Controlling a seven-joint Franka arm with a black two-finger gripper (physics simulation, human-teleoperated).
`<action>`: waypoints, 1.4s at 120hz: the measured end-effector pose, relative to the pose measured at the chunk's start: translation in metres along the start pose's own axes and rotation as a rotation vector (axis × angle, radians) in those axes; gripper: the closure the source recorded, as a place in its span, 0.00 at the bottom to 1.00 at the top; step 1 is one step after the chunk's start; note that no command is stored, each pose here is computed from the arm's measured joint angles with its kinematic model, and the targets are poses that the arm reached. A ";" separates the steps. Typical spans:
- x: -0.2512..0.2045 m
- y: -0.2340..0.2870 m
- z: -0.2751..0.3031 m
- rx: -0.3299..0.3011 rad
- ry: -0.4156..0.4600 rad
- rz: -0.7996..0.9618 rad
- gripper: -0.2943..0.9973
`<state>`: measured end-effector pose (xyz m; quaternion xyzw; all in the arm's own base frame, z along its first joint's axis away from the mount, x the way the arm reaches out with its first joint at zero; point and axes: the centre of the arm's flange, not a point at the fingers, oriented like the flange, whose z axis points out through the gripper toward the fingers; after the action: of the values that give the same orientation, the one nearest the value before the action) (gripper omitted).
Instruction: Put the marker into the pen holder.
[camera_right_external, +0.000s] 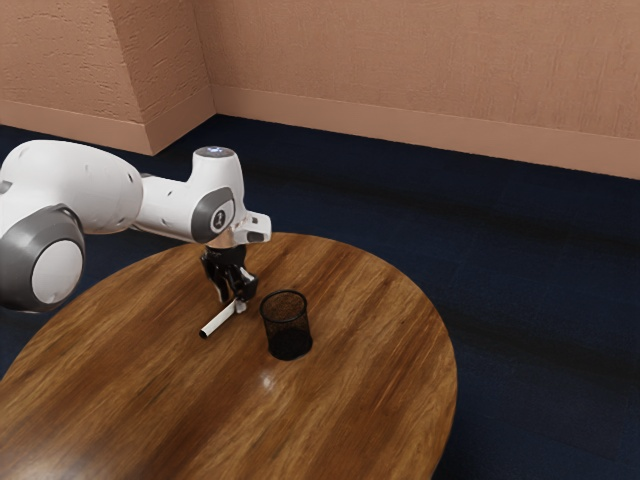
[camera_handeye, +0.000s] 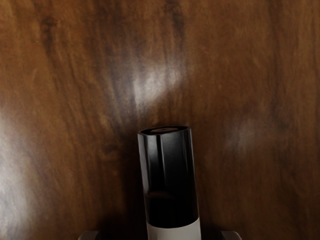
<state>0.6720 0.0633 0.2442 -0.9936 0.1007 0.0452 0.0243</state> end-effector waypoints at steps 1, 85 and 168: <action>0.000 0.000 0.000 0.000 0.000 0.000 0.57; 0.001 0.003 0.001 0.005 0.000 0.027 0.78; -0.008 0.053 -0.144 0.047 0.239 0.104 0.78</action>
<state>0.6659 0.0050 0.3861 -0.9845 0.1556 -0.0745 0.0332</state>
